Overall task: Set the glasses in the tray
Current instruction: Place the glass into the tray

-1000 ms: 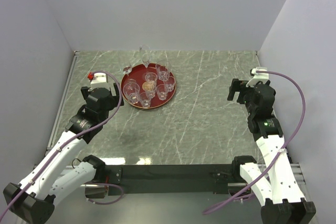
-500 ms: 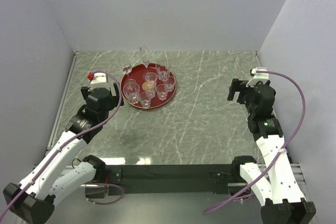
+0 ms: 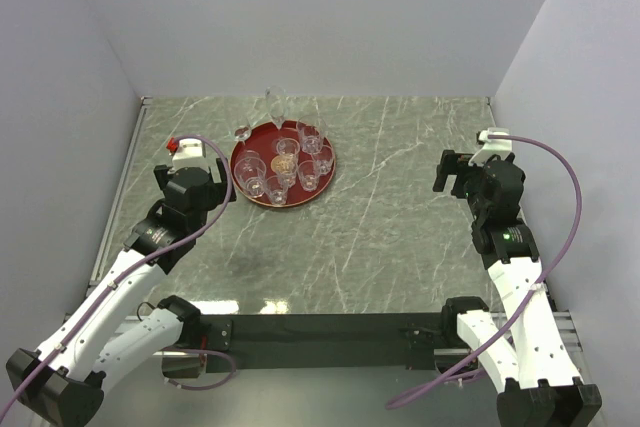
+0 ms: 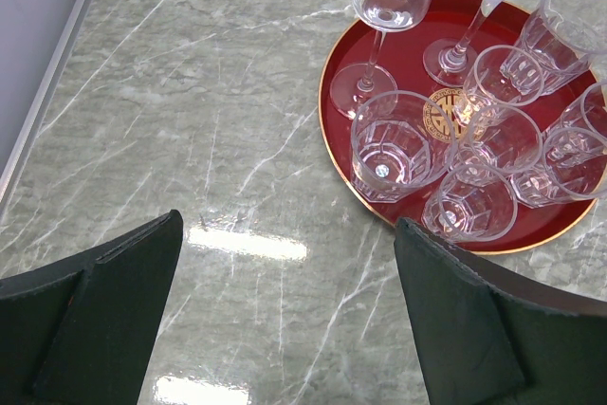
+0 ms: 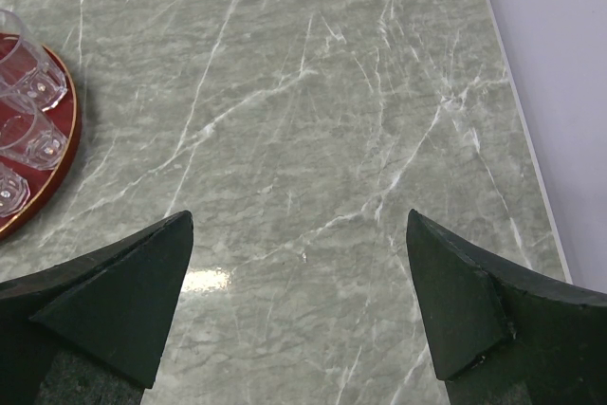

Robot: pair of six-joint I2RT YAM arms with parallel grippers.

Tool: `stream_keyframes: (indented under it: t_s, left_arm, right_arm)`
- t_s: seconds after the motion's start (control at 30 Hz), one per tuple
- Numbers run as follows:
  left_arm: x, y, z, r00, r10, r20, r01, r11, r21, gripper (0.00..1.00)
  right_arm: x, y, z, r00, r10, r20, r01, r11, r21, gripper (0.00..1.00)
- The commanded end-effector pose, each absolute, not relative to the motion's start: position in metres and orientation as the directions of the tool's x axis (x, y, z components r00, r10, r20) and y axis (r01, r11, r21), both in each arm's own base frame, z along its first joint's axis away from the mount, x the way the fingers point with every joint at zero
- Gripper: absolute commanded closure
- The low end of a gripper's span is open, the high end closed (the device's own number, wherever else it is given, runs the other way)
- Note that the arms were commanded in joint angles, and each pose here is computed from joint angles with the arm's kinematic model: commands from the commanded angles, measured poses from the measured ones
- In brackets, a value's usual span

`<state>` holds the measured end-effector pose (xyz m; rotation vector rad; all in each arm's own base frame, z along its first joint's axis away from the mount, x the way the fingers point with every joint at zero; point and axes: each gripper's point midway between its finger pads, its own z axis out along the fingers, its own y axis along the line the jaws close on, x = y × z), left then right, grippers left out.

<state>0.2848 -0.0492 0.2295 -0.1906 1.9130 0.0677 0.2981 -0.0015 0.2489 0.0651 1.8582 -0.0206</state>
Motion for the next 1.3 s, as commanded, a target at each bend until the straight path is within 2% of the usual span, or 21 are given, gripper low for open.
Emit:
stream_keyframes:
  t_s: [0.0, 1.27]
  left_arm:
    - [0.2874, -0.0492, 0.2394, -0.291, -0.116, -0.950, -0.163, 0.984, -0.070, 0.01]
    - [0.2874, -0.0487, 0.2394, -0.290, -0.116, -0.950, -0.165, 0.984, -0.070, 0.00]
  right_arm:
    - [0.3011, -0.0019, 0.2580, -0.237, 0.037, -0.971, 0.053, 0.998, 0.026, 0.01]
    - [0.3010, -0.0021, 0.2552, -0.239, 0.039, -0.970, 0.056, 0.998, 0.026, 0.01]
